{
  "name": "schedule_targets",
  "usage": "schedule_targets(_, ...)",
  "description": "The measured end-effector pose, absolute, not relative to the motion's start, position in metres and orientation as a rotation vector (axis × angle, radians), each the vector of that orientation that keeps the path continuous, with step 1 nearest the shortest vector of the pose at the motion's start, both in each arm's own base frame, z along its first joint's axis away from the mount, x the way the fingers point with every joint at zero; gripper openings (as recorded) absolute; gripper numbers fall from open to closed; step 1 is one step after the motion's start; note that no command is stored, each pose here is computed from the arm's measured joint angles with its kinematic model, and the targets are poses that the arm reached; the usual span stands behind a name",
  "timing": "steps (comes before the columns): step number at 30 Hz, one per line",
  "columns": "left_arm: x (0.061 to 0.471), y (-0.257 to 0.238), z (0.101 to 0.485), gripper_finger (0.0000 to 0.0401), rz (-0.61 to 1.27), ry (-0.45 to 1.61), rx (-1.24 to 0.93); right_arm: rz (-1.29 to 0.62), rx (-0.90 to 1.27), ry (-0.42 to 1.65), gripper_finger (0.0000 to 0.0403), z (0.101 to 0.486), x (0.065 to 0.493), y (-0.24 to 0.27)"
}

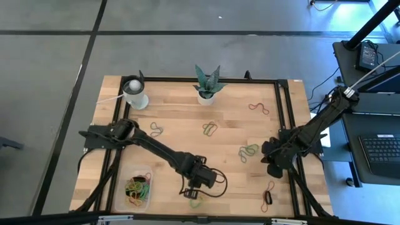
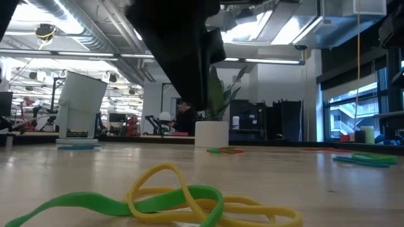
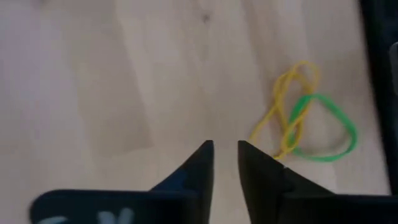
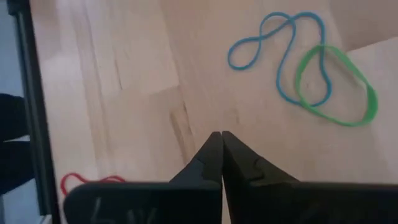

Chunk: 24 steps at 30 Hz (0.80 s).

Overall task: Pick and place rubber bands into bin
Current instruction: Put the green rubber band into the transparent bin

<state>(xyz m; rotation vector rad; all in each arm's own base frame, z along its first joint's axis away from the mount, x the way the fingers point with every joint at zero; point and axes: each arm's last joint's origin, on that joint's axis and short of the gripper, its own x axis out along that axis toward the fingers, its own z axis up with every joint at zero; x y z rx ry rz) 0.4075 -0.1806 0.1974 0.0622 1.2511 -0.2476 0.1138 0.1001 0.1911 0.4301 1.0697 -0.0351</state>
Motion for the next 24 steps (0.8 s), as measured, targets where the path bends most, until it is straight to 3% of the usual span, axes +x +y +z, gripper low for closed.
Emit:
schedule_targets(9,0.398,-0.211,0.196,0.0141,-0.241,1.194,0.107,-0.017,0.385,1.071,0.0000,0.191,0.113,0.099)
schedule_targets(24,0.372,-0.251,0.188,0.0144,-0.213,1.234,-0.032,-0.027,0.384,1.066,0.0000,0.191,0.113,0.098)
